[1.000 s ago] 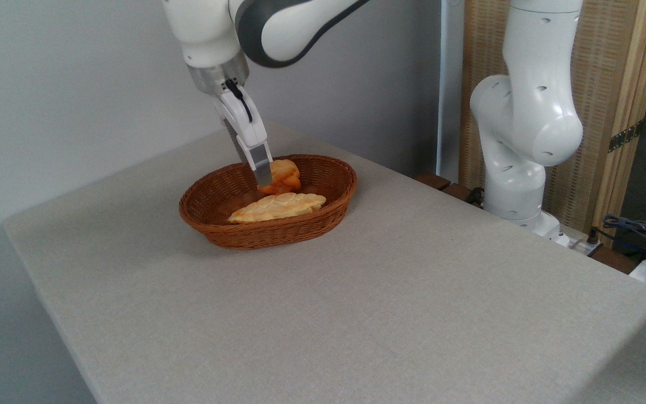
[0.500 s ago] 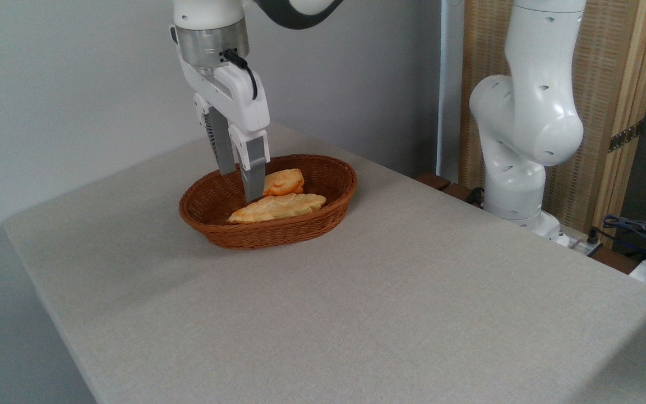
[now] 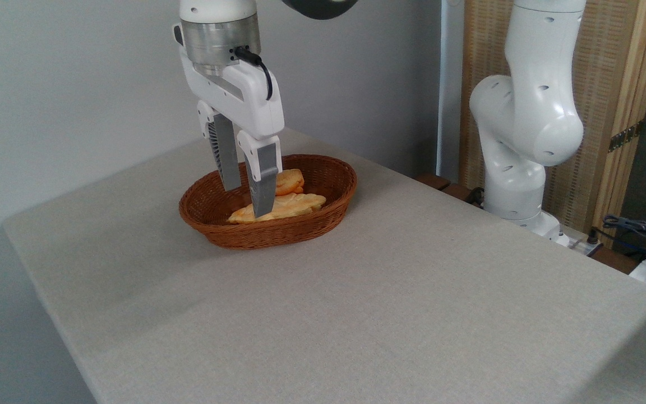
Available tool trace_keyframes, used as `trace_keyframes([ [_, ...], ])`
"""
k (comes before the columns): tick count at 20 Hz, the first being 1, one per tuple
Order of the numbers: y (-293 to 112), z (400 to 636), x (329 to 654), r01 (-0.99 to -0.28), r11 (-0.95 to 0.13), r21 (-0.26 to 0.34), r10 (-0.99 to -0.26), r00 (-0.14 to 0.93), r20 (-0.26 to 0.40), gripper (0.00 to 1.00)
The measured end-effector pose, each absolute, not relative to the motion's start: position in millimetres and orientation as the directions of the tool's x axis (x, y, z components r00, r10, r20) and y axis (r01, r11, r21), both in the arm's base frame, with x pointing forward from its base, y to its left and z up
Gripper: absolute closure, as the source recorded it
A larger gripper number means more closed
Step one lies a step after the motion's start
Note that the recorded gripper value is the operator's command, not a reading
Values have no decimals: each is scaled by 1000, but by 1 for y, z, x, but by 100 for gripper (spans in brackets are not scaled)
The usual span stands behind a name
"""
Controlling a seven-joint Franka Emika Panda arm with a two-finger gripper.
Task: Put bread into the basket
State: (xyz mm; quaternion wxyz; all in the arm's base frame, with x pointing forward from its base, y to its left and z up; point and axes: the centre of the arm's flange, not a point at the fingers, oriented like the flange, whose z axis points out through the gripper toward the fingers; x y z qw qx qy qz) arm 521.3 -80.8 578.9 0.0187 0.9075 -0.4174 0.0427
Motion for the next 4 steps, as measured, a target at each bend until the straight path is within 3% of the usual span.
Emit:
trace_keyframes([
  [4, -69, 579, 523, -768, -640, -2, -765, 637, 94, 0],
])
